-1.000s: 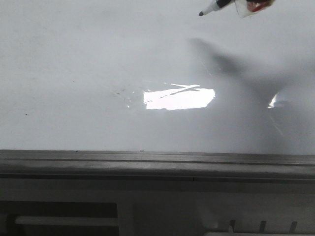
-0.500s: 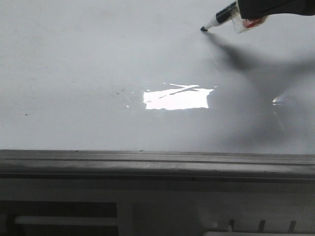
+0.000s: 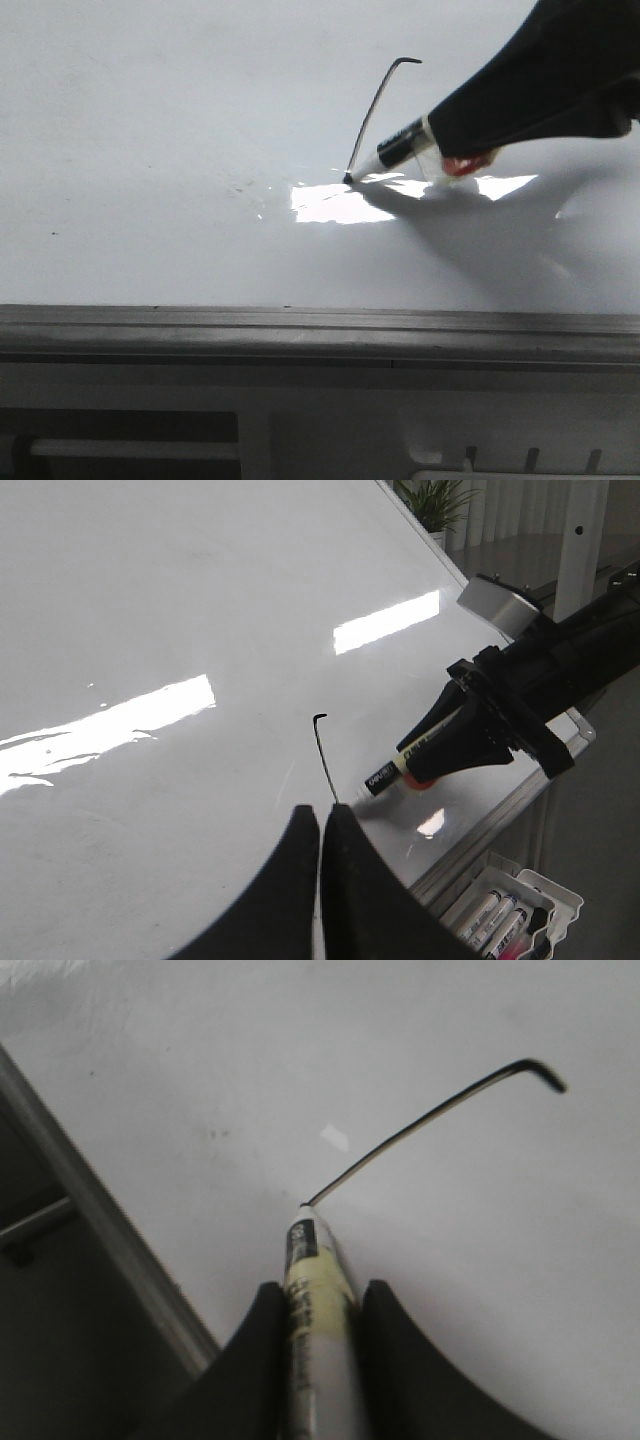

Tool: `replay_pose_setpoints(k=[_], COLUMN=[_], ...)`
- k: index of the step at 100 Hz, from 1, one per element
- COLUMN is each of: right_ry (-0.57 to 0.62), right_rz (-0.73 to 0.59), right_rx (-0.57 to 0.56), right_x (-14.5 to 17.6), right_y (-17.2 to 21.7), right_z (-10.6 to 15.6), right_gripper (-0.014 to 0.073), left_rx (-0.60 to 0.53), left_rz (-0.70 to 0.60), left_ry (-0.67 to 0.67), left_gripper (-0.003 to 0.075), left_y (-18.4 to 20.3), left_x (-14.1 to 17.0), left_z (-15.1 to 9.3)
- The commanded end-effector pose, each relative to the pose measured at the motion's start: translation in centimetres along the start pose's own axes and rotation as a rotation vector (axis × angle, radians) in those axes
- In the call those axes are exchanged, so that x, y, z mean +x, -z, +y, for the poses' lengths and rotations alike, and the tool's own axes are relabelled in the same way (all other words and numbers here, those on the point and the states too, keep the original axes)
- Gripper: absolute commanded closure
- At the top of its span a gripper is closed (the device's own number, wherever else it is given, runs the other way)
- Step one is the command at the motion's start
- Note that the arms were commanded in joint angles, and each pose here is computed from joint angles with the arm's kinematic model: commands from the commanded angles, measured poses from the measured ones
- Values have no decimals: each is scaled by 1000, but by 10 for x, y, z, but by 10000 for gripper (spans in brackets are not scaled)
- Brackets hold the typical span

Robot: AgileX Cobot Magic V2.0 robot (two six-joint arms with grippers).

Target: Write number 6 on whiteboard

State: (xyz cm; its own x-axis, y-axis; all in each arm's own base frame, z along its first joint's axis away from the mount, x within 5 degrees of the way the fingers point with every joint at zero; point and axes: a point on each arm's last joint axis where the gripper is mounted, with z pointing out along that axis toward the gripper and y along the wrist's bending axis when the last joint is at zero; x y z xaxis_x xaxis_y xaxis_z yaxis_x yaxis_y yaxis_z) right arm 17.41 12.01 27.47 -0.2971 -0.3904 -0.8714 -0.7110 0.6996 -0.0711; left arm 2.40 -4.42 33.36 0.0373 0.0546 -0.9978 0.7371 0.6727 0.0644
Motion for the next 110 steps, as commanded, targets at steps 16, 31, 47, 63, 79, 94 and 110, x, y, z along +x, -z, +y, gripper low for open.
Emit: replay_pose_setpoints(k=[16, 31, 47, 63, 79, 94, 110], right_ry=[45, 52, 66, 89, 81, 86, 97], right_rz=[24, 120, 179, 146, 78, 29, 31], right_rx=[-24, -40, 6, 63, 118, 141, 117], right_x=[-1, 8, 12, 8, -2, -19, -27], right_y=[1, 3, 12, 27, 37, 40, 32], right_z=[1, 2, -1, -3, -9, -14, -13], right_gripper=[654, 654, 654, 654, 655, 655, 655], left_rx=[-30, -30, -30, -30, -30, -30, -30], left_rz=[-69, -69, -69, -69, -69, -69, -69], left_ry=[31, 31, 31, 31, 31, 31, 31], left_gripper=[739, 739, 739, 739, 739, 739, 739], left_y=[0, 0, 0, 0, 0, 0, 0], left_x=[-12, -12, -12, -12, -12, -12, -12], left_z=[3, 3, 3, 3, 3, 3, 3])
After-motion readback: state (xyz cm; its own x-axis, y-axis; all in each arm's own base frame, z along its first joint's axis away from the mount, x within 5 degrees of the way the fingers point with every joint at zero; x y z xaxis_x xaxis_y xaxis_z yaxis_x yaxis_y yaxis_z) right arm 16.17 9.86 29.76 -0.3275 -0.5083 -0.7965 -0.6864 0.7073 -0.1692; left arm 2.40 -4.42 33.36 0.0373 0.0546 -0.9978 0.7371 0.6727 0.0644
